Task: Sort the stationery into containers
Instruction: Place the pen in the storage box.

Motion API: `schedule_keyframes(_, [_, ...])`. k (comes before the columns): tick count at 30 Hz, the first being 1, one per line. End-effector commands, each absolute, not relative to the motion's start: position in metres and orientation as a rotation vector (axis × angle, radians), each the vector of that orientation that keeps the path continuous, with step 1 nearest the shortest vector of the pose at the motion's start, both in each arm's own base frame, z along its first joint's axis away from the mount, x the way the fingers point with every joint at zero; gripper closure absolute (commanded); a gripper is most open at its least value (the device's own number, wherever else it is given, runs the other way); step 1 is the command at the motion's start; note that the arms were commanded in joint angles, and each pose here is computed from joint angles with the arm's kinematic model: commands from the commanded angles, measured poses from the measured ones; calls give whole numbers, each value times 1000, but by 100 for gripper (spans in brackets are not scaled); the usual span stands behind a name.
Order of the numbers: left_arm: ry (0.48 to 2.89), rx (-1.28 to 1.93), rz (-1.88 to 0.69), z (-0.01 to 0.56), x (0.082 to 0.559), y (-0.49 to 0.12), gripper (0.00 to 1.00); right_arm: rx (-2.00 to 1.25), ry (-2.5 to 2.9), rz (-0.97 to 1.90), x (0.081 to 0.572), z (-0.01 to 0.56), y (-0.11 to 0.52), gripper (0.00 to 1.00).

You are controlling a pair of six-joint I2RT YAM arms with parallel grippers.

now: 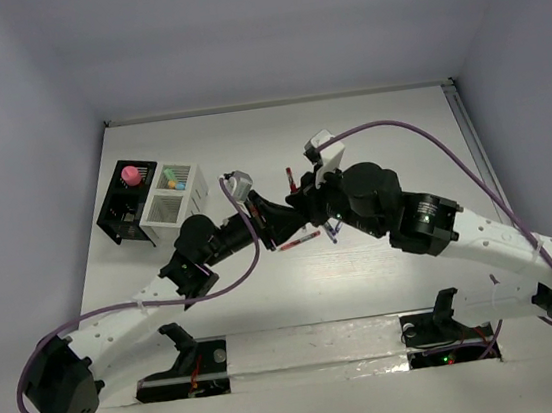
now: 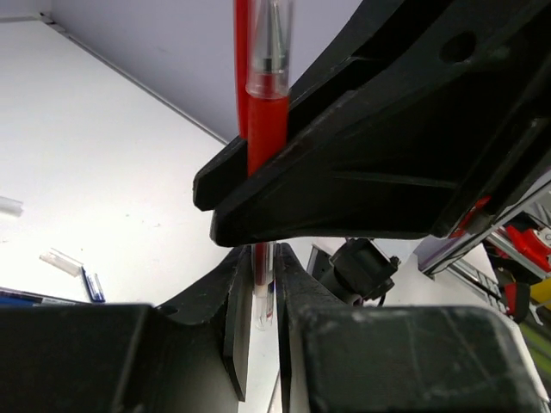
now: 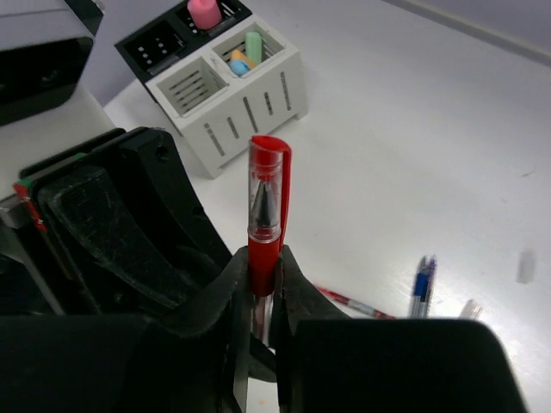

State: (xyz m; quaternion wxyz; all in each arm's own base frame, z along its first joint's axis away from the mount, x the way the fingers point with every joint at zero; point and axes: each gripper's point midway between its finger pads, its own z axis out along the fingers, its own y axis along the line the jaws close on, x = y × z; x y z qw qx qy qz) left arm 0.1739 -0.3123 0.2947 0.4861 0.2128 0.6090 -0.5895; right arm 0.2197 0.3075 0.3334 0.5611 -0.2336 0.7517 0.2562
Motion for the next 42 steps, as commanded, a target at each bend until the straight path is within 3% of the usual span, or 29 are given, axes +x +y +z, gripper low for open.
schedule_keyframes(1, [1417, 534, -1430, 308, 172, -311, 100, -464, 1710, 594, 235, 356, 301, 96])
schedule_keyframes(2, [1426, 530, -1422, 305, 173, -311, 100, -462, 1708, 596, 236, 356, 302, 100])
schedule_keyframes(5, [1452, 487, -1393, 303, 179, -307, 100, -464, 1707, 601, 236, 356, 305, 100])
schedule_keyframes(6, [1460, 454, -1372, 305, 184, -304, 94, -466, 1705, 600, 237, 355, 306, 100])
schedule_keyframes(10, [1545, 348, -1272, 301, 198, -290, 58, -443, 1651, 622, 251, 370, 307, 100])
schedule_keyframes(11, [1605, 325, -1231, 290, 200, -285, 43, -434, 1619, 649, 256, 378, 309, 100])
schedule_keyframes(14, [1677, 225, -1100, 280, 206, -258, 22, -425, 1576, 690, 273, 388, 318, 100])
schedule_keyframes(18, [1656, 64, -954, 296, 205, -207, 5, -466, 1527, 716, 286, 392, 346, 100])
schedule_keyframes(21, [1636, -31, -863, 308, 196, -168, 1, -498, 1483, 765, 294, 391, 374, 100])
schedule_keyframes(29, [1459, -175, -665, 366, 177, -82, 1, -574, 1301, 1020, 303, 390, 462, 100])
schedule_keyframes(37, [1373, -221, -580, 383, 178, -59, 1, -694, 1279, 1134, 308, 356, 555, 100])
schedule_keyframes(42, [1351, -223, -576, 376, 177, -56, 1, -772, 1332, 1124, 313, 304, 602, 100])
